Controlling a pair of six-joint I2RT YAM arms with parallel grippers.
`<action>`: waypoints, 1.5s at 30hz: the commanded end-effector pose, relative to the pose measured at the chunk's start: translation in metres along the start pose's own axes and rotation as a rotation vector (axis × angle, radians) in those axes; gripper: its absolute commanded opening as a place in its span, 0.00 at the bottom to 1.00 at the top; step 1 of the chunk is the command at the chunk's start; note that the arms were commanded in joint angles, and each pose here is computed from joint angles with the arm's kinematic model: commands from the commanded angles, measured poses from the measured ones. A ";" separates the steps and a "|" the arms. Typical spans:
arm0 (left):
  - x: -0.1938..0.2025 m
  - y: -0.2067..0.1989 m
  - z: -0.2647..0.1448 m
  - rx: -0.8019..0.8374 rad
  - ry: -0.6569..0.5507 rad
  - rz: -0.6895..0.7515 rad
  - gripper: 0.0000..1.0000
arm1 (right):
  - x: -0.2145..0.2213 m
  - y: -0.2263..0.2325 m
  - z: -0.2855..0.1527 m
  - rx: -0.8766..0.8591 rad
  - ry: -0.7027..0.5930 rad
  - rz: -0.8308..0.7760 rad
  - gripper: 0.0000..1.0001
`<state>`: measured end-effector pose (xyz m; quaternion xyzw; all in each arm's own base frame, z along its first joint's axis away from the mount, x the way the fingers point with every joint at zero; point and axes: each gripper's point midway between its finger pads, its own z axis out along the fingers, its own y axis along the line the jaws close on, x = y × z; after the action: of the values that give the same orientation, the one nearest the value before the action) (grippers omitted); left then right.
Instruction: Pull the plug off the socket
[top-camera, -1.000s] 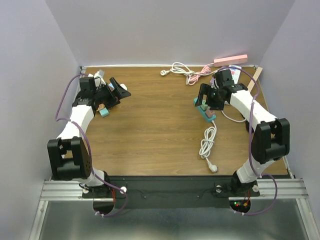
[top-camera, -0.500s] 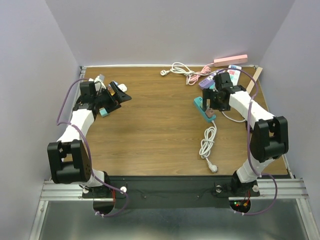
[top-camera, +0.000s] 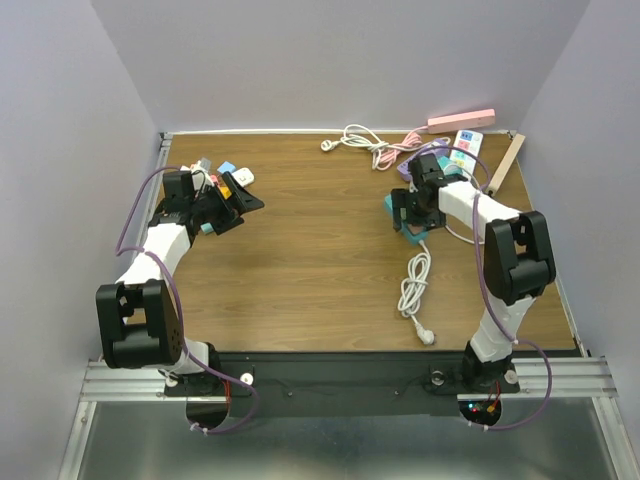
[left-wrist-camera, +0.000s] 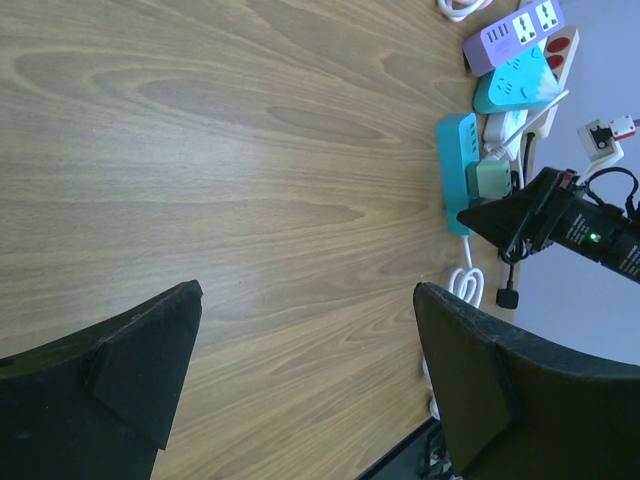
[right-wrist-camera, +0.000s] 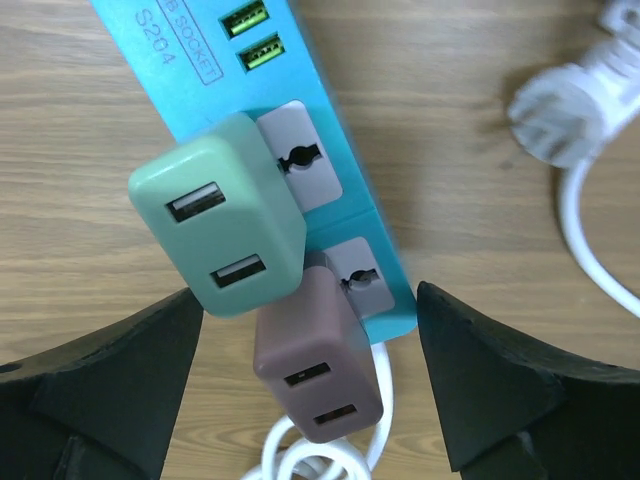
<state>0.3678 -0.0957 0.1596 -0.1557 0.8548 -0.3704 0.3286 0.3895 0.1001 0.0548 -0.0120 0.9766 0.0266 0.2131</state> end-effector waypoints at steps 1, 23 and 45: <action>-0.006 -0.016 -0.010 0.048 -0.033 0.058 0.99 | -0.023 0.047 -0.005 -0.117 -0.070 -0.050 0.91; -0.005 -0.017 -0.012 0.051 -0.029 0.065 0.99 | 0.008 0.260 -0.045 -0.563 -0.029 -0.364 0.90; -0.001 -0.023 0.058 0.085 0.145 0.147 0.47 | 0.036 0.204 -0.094 -0.423 -0.027 0.035 0.57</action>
<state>0.3987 -0.1229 0.1360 -0.0958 0.8749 -0.3777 0.2877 0.3446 0.2989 0.1465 -0.0851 0.9365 0.2001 0.2751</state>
